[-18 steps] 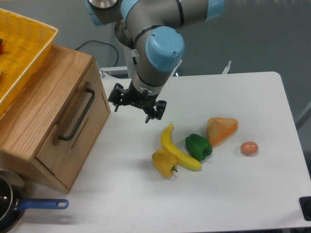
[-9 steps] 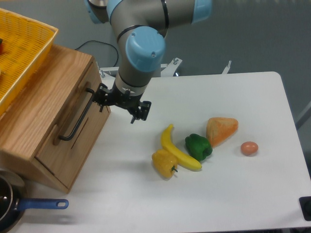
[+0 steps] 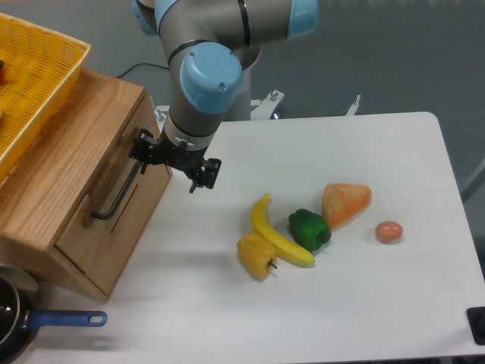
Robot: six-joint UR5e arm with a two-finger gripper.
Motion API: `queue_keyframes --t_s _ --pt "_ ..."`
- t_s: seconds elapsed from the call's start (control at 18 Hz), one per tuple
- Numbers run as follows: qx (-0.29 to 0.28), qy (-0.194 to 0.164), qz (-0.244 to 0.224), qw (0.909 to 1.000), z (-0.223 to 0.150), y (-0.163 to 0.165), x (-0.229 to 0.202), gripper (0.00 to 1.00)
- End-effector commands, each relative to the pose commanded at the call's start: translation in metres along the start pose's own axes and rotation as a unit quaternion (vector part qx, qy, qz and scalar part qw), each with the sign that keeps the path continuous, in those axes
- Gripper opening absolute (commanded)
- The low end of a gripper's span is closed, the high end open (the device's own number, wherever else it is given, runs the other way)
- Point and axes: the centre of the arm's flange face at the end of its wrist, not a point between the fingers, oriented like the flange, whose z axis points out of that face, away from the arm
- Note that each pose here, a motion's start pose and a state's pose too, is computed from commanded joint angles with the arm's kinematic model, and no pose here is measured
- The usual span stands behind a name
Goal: Slide open the top drawer
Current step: 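Lower the gripper onto the dark bar handle of the drawer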
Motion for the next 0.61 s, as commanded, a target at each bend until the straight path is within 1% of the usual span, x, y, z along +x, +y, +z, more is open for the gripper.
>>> queue_keyframes --t_s 0.61 --pt "0.011 0.010 0.005 0.9999 -0.0051 -0.0035 0.0077 1.00"
